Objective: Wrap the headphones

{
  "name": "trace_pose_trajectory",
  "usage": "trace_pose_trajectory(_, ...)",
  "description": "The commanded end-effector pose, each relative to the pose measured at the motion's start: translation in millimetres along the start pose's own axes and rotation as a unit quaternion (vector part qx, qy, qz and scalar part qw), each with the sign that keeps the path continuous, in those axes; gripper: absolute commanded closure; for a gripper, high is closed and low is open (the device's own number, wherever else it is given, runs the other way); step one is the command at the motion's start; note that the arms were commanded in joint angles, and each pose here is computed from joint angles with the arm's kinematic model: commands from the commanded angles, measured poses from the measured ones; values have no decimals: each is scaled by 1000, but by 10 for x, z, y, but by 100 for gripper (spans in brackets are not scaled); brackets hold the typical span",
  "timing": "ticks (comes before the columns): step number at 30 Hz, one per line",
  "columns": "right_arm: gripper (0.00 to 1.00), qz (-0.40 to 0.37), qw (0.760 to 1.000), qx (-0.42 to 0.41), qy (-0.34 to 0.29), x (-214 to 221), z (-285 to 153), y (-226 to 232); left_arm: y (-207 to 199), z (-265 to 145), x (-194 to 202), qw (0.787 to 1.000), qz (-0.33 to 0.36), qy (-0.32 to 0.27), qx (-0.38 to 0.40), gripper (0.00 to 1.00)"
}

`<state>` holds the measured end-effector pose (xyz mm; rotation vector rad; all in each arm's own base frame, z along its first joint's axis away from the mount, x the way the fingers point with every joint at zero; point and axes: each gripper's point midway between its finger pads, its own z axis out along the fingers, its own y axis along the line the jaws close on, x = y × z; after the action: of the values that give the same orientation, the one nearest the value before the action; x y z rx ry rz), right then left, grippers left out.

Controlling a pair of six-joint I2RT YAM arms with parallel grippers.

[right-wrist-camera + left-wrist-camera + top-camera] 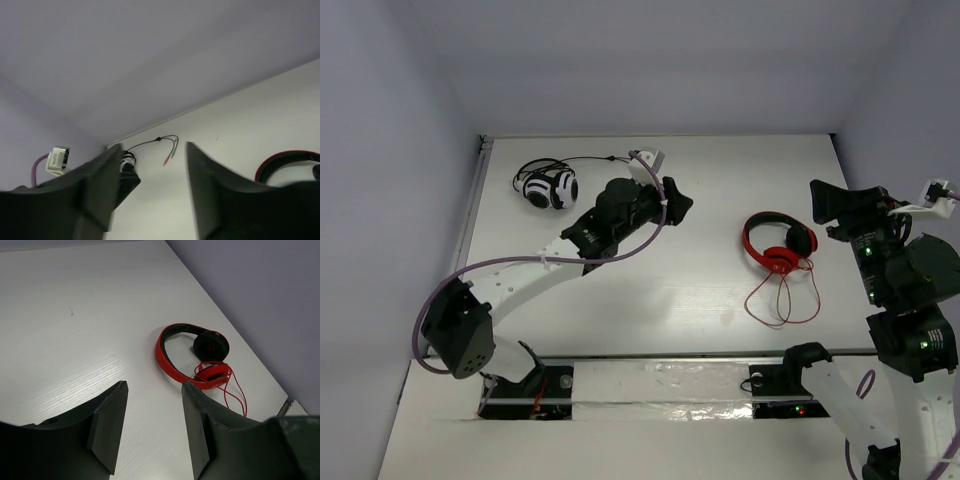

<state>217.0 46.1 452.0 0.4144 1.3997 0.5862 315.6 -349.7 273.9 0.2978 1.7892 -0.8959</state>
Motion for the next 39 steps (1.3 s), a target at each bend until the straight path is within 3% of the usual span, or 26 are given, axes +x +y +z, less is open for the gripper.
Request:
trace_pose_trajectory(1, 47, -6, 1000, -13, -5, -67, -54, 64, -188, 62, -184, 999, -1, -18, 31, 56)
trace_pose_trajectory(2, 55, -6, 1000, -16, -6, -76, -64, 78, -187, 80, -169, 999, 0, -16, 31, 57)
trace_pose_trajectory(3, 63, -6, 1000, -19, -6, -78, -75, 88, -185, 138, -175, 999, 0, -14, 29, 65)
trace_pose_trajectory(4, 80, -6, 1000, -19, -6, -86, -80, 93, -228, 168, -155, 999, 2, -10, 31, 70)
trace_pose_trajectory(7, 100, -9, 1000, -13, -1, -78, -91, 74, -306, 350, -33, 1000, 11, 15, 19, 90)
trace_pose_trajectory(9, 100, -10, 1000, -11, -3, -81, -102, 60, -348, 503, 59, 999, 22, 30, 10, 100)
trace_pose_trajectory(17, 100, -19, 1000, -8, 14, 35, -26, 17, -460, 1091, 585, 991, 90, 90, -31, 100)
trace_pose_trajectory(20, 100, -18, 999, -19, 24, 79, -18, 51, -383, 1353, 726, 988, 101, 104, -51, 89)
trace_pose_trajectory(22, 100, -17, 999, -25, 31, 120, -8, 64, -386, 1577, 773, 987, 105, 109, -58, 76)
trace_pose_trajectory(24, 90, -19, 999, -25, 39, 165, 7, 56, -376, 1717, 908, 984, 114, 122, -67, 66)
trace_pose_trajectory(25, 71, -20, 999, -24, 42, 187, 17, 45, -365, 1760, 928, 984, 116, 121, -69, 64)
trace_pose_trajectory(28, 47, -20, 998, -29, 53, 276, 24, 26, -376, 1879, 1016, 982, 127, 121, -74, 54)
trace_pose_trajectory(33, 42, -17, 997, -39, 62, 349, 43, 36, -355, 2020, 1248, 978, 141, 135, -74, 44)
trace_pose_trajectory(39, 41, -8, 995, -57, 82, 504, 53, 50, -334, 2216, 1577, 973, 152, 163, -53, 42)
